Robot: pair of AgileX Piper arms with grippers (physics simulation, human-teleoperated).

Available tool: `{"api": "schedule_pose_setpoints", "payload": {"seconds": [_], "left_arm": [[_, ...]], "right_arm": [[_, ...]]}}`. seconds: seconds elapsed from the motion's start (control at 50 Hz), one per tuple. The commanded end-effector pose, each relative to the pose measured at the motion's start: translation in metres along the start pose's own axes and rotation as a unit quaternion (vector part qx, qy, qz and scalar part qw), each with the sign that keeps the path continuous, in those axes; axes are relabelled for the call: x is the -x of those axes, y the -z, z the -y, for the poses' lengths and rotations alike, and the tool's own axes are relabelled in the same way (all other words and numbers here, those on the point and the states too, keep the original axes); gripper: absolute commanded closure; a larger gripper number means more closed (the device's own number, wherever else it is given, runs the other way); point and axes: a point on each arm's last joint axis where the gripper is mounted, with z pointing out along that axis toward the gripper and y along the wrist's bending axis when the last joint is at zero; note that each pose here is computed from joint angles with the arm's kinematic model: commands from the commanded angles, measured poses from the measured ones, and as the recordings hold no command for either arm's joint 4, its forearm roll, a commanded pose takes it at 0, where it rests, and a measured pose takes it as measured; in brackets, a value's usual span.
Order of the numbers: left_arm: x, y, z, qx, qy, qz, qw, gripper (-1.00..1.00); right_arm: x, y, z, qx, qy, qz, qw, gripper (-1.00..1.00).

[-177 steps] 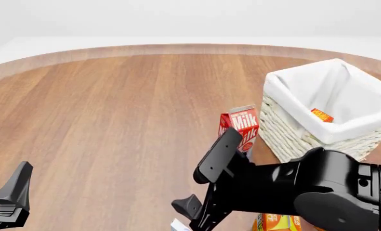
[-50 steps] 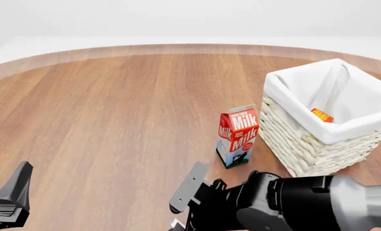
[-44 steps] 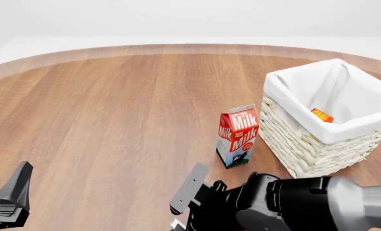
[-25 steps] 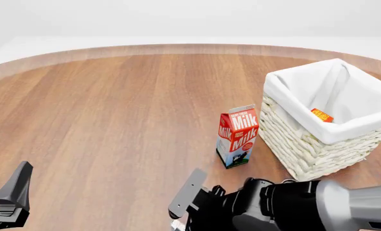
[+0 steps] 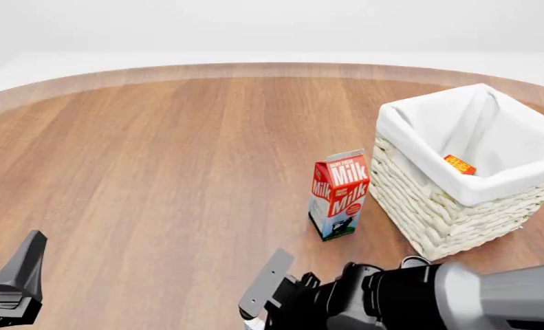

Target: Pick up the cream cheese box and the butter, and put them in the basket.

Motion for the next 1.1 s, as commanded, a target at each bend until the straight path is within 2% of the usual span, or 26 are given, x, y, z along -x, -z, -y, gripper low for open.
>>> {"api": "schedule_pose_setpoints", "payload": {"seconds": [0.02,0.36,0.38,0.74,1.1], "left_arm": [[0.000,0.000,0.000,0.000,0.000,0.000,1.0000,-1.00],[0.000,0.000,0.000,0.000,0.000,0.000,1.0000,-1.00],[0.000,0.000,0.000,0.000,0.000,0.000,1.0000,-1.00],[0.000,0.000,0.000,0.000,0.000,0.000,1.0000,-1.00],[0.000,0.000,0.000,0.000,0.000,0.000,1.0000,-1.00]], "right_arm": [[-0.004,-0.004,0.002,-0.001,-0.005,-0.003,1.0000,-1.00],[0.000,0.000,0.001,0.000,-0.005,0.003,1.0000,-1.00],[0.000,0.000,0.001,0.000,-0.004,0.003,1.0000,1.00],[0.005,0.008,-0.002,0.002,-0.003,0.011,0.9999,1.00],[0.020,0.046,0.006,-0.005,0.014,0.041,0.9990,1.00]]}}
